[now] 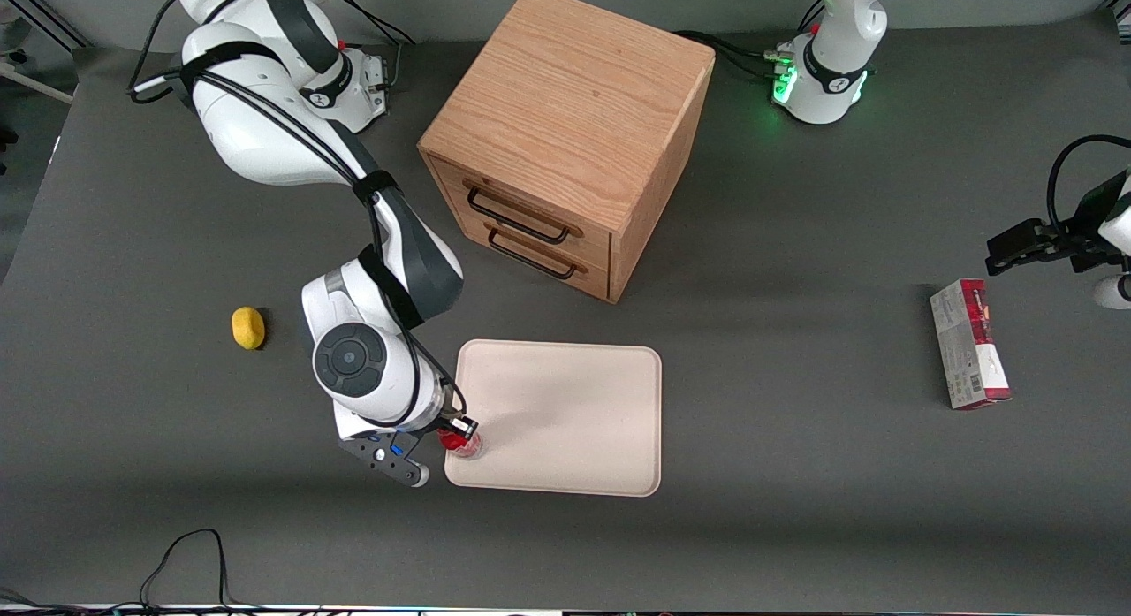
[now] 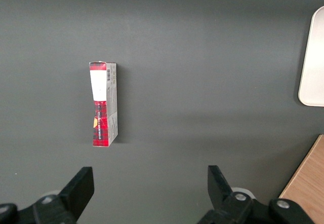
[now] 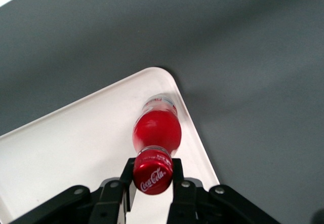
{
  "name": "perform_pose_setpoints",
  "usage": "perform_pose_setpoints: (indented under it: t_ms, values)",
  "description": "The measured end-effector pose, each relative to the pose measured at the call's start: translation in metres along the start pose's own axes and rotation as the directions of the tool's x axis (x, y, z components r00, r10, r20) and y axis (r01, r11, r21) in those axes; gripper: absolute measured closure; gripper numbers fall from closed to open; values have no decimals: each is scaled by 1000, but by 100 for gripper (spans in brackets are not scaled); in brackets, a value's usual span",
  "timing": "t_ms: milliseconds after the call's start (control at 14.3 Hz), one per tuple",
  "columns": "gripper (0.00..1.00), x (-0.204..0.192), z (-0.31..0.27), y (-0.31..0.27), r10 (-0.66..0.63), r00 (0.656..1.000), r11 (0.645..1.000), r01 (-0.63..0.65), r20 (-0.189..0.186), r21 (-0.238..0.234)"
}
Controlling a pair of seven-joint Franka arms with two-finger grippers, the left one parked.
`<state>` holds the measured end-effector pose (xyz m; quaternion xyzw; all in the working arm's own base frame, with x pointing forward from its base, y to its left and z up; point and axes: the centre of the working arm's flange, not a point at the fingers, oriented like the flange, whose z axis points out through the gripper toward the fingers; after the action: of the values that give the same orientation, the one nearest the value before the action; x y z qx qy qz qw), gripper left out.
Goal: Place coke bottle on tray
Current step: 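Lower the bottle onto the tray and open the right gripper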
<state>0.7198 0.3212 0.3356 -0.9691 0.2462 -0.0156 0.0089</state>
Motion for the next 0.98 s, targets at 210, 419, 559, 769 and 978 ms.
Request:
perform_pose_setpoints:
  t_ms: [210, 419, 559, 769, 978]
  values:
    - [54, -2, 1, -3, -5, 1000, 1000, 5, -5, 3]
    - [25, -6, 0, -7, -13, 1000, 1000, 13, -13, 6]
    - [7, -6, 0, -7, -13, 1000, 1000, 13, -14, 7]
    - [0, -6, -1, -7, -13, 1000, 1000, 13, -16, 8]
    - [0, -5, -2, -7, -13, 1000, 1000, 13, -19, 10]
